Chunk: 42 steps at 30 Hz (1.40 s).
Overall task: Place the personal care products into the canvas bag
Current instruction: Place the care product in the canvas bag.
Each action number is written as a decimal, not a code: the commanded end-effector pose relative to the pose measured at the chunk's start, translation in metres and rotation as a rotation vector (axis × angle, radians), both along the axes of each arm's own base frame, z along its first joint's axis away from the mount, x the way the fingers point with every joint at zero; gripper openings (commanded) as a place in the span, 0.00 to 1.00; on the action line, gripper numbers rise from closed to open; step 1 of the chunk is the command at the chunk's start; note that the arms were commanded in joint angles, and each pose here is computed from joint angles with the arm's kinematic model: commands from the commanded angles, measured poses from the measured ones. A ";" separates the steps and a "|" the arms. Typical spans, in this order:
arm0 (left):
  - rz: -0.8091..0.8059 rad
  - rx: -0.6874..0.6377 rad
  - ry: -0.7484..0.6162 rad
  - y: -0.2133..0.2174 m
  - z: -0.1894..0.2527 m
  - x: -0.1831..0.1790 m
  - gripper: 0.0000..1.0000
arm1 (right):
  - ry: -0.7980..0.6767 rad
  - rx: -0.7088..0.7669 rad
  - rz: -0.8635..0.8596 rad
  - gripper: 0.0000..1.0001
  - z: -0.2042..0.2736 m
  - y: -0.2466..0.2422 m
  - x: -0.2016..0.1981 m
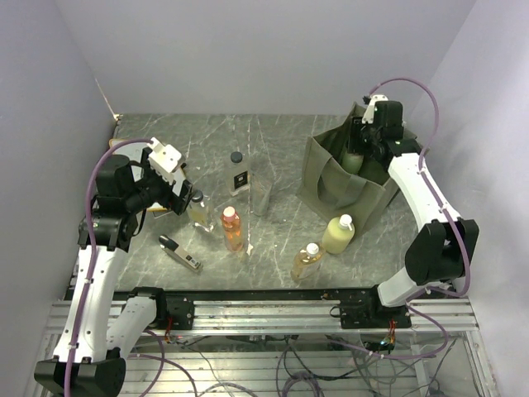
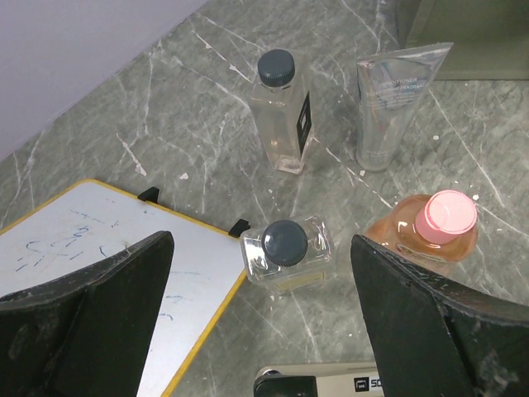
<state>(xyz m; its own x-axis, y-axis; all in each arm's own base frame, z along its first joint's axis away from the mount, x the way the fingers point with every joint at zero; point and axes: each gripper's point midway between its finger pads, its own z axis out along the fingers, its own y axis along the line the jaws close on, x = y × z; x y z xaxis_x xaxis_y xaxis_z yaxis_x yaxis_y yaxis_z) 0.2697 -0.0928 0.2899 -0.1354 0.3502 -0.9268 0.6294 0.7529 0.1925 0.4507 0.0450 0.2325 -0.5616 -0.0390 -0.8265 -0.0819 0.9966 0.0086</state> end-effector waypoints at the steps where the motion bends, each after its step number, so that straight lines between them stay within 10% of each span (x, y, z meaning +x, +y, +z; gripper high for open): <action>1: -0.044 0.001 -0.032 -0.006 0.002 -0.004 0.99 | -0.224 0.027 -0.020 0.00 0.048 0.009 0.022; 29: -0.053 0.033 -0.022 -0.004 -0.008 -0.008 0.99 | -0.126 -0.004 0.010 0.00 -0.027 0.021 0.035; 42: -0.049 0.074 -0.030 0.001 -0.018 -0.018 0.99 | -0.049 -0.030 0.057 0.47 -0.045 0.025 0.035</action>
<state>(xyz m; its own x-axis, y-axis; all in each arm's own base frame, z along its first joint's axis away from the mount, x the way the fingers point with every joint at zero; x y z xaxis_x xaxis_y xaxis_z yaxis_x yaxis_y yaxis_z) 0.2567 -0.0905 0.2748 -0.1084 0.3977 -0.9111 0.6430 0.7270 0.2408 0.4695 0.0662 0.1652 -0.5767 -0.0765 -0.8134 -0.1152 0.9933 -0.0118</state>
